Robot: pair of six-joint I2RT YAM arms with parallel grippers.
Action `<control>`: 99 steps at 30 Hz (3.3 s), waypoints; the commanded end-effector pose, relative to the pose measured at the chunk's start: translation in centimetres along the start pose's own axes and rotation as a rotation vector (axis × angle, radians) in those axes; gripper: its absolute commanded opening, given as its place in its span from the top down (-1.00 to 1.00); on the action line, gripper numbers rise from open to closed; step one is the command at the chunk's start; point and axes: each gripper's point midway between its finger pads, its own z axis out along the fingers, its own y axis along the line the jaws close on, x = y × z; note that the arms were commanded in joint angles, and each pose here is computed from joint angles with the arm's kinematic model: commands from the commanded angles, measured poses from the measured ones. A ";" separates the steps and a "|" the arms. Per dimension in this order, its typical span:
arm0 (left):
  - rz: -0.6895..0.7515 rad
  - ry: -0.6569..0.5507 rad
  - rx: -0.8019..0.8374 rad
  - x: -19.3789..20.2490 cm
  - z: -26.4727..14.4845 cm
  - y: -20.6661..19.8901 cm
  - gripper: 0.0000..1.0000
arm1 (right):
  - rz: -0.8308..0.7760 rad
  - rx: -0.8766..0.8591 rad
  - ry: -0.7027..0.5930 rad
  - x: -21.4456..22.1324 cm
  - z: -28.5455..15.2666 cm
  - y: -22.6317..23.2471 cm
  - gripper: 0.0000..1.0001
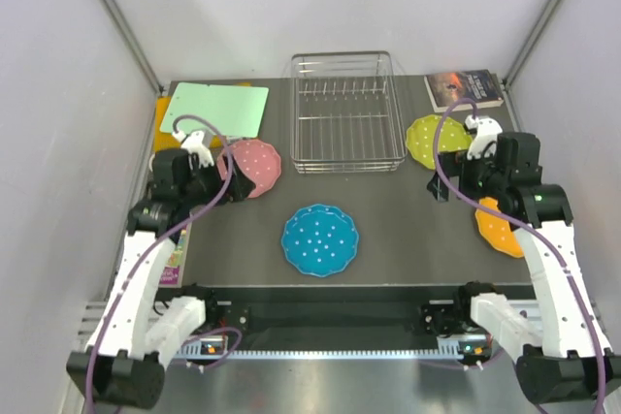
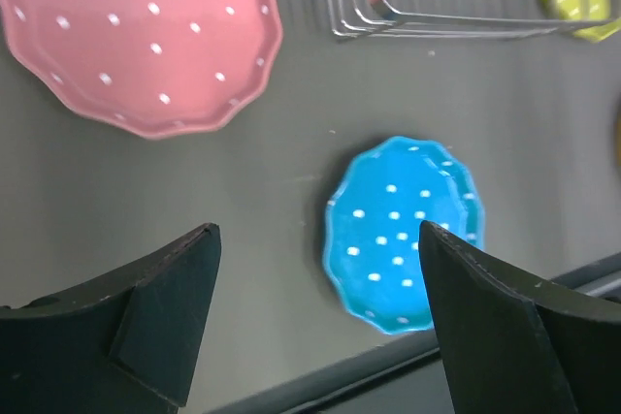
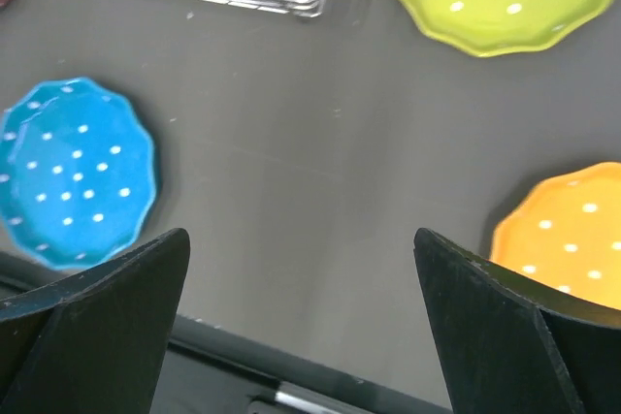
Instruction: Load the plates into the dish rack
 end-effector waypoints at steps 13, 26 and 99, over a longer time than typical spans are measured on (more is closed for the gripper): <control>-0.485 0.214 -0.026 11.1 5.8 3.3 -0.63 | 0.409 -0.436 0.224 8.5 7.9 5.9 -0.99; -0.611 0.359 -0.077 16.1 8.0 4.4 -0.52 | 0.579 -0.423 0.490 15.5 12.4 10.3 -0.99; 0.092 0.040 0.148 0.7 8.0 -3.1 -0.68 | -0.041 -0.107 -0.492 -29.8 9.8 6.9 1.00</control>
